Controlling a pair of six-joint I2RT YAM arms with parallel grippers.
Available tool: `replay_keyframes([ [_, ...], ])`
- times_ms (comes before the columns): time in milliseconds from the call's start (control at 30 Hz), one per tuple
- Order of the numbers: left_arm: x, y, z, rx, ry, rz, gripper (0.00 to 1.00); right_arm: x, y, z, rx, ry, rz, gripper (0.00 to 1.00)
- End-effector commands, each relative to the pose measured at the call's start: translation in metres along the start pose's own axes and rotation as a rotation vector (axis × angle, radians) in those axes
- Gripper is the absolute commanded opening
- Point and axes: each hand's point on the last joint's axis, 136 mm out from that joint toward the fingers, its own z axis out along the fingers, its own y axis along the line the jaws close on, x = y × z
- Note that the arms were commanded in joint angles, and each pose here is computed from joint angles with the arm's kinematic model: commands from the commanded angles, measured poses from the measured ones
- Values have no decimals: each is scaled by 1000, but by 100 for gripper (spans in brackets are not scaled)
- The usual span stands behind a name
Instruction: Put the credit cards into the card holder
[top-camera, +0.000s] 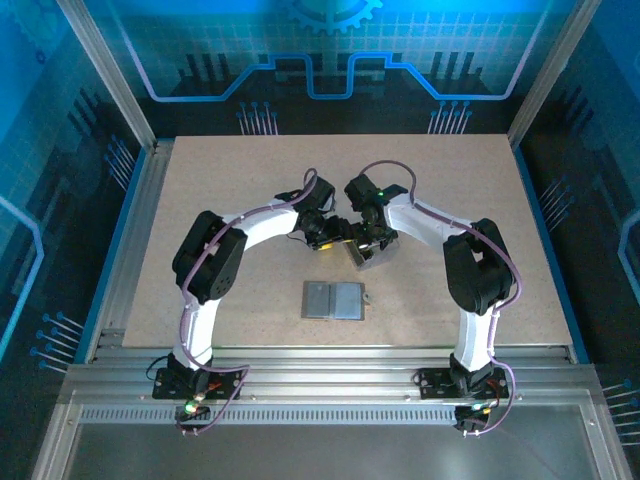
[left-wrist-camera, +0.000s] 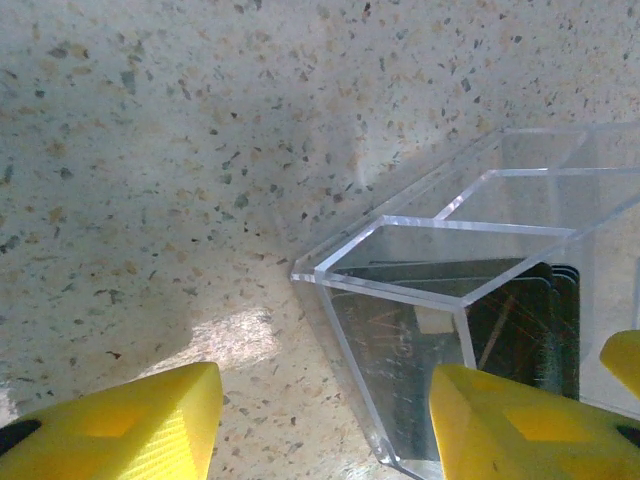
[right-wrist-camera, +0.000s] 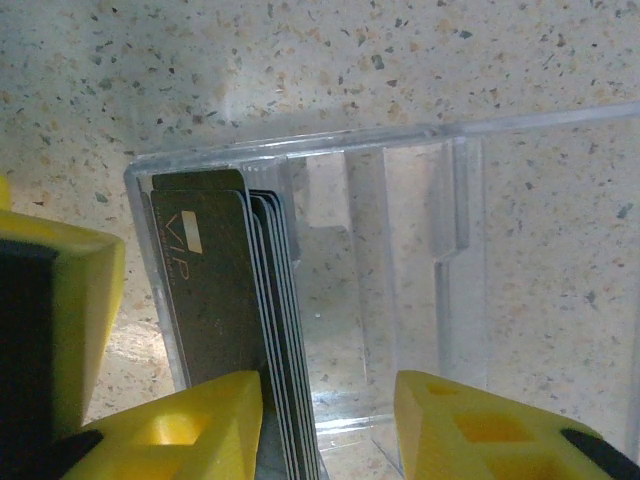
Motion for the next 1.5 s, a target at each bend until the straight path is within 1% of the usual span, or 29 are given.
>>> replay_keyframes([
  [0, -12, -13, 0, 84, -22, -25, 59, 6, 8, 0, -75, 11, -8, 42],
  [200, -18, -15, -7, 189, -69, -96, 60, 8, 6, 1, -114, 11, 15, 42],
  [267, -20, -15, -9, 196, -82, -105, 61, 8, 6, 1, -121, 11, 16, 42],
  [433, -22, -14, -2, 181, -63, -106, 61, 7, 7, 0, -147, 3, 28, 42],
  [533, -19, -14, 3, 214, -55, -119, 60, 7, 6, 0, -151, 5, 31, 41],
  [733, -18, -7, 6, 181, -53, -123, 60, 9, -3, 3, -51, 4, 4, 40],
  [967, -12, -3, 19, 148, -24, -110, 61, 6, -5, 0, 62, -11, -42, 41],
  [1200, -8, 11, 30, 102, -9, -122, 60, 2, -9, -7, 107, -34, -60, 39],
  [1400, -5, 15, 34, 94, 0, -128, 60, -2, -11, -13, 123, -47, -73, 36],
  [1467, -4, 16, 34, 94, 1, -129, 60, -1, -11, -13, 126, -44, -76, 33],
])
